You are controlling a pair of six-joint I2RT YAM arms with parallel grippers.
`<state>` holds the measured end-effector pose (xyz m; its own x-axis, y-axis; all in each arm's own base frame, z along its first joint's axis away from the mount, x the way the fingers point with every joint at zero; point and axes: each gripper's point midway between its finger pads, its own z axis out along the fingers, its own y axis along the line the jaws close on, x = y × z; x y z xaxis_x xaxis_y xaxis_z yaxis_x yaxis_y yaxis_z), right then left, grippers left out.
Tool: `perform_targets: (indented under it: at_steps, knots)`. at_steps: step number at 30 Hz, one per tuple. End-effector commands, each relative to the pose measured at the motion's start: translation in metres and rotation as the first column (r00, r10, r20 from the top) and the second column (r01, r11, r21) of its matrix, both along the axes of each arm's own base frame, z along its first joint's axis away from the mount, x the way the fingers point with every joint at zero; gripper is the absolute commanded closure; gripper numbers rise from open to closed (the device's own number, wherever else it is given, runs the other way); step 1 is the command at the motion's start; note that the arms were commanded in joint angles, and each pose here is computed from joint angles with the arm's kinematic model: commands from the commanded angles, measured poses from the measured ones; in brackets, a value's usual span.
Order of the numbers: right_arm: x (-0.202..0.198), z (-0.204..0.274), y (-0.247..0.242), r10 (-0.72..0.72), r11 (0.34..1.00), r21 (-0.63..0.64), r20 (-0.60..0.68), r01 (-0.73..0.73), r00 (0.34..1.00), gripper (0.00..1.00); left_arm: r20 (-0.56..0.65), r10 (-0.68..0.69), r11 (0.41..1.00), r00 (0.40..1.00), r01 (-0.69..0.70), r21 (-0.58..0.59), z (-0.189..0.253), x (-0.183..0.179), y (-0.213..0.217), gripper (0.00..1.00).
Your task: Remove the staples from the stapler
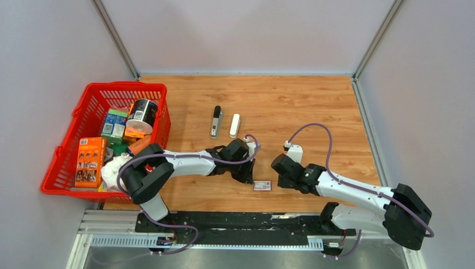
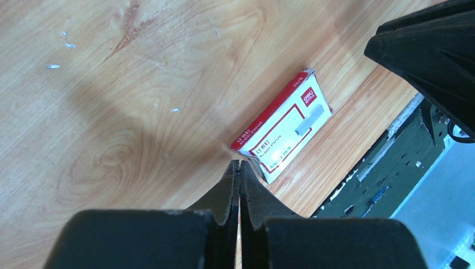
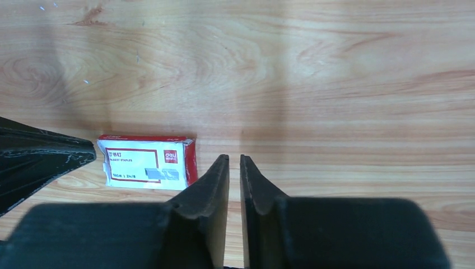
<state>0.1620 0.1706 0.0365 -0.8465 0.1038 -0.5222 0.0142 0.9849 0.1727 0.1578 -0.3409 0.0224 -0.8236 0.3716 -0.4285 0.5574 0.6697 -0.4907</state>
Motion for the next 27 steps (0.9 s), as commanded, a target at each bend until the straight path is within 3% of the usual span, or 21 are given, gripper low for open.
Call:
perform_targets:
  at_steps: [1, 6, 10, 13, 18, 20, 22, 25, 27]
  knots:
    - [0.016, 0.027, -0.006, -0.022, 1.0, -0.014, 0.092, 0.023, 0.996, 0.78, 0.081, -0.019, 0.998, 0.997, 0.024, -0.054, 0.025, 0.007, -0.006, 1.0]
    - [0.022, 0.041, -0.008, -0.02, 1.0, -0.014, 0.135, 0.022, 0.991, 0.68, 0.141, -0.011, 0.999, 0.99, 0.018, -0.051, 0.045, 0.014, -0.003, 0.97]
    - [0.027, 0.05, -0.007, -0.016, 1.0, -0.016, 0.166, 0.018, 0.986, 0.56, 0.19, 0.003, 0.999, 0.982, 0.004, -0.035, 0.06, 0.019, 0.006, 0.88]
    - [0.033, 0.059, -0.006, -0.008, 1.0, -0.022, 0.199, 0.013, 0.98, 0.49, 0.237, 0.009, 0.999, 0.971, -0.002, -0.032, 0.077, 0.022, 0.014, 0.75]
    - [0.048, 0.081, -0.005, 0.001, 0.999, -0.042, 0.27, 0.01, 0.963, 0.2, 0.332, 0.061, 0.998, 0.941, -0.064, -0.001, 0.102, 0.034, 0.033, 0.53]
    - [0.052, 0.09, -0.005, 0.01, 0.999, -0.052, 0.299, 0.006, 0.954, 0.17, 0.36, 0.072, 0.997, 0.93, -0.082, 0.013, 0.113, 0.035, 0.043, 0.48]
    - [0.057, 0.099, -0.005, 0.009, 0.999, -0.053, 0.325, 0.009, 0.946, 0.03, 0.393, 0.09, 0.993, 0.915, -0.112, 0.035, 0.121, 0.04, 0.053, 0.45]
    - [0.063, 0.116, -0.005, 0.005, 0.999, -0.048, 0.367, 0.014, 0.93, 0.0, 0.424, 0.11, 0.989, 0.899, -0.142, 0.044, 0.133, 0.042, 0.064, 0.41]
    - [0.066, 0.127, -0.005, 0.008, 0.999, -0.05, 0.393, 0.013, 0.919, 0.0, 0.458, 0.143, 0.983, 0.878, -0.181, 0.039, 0.143, 0.045, 0.074, 0.3]
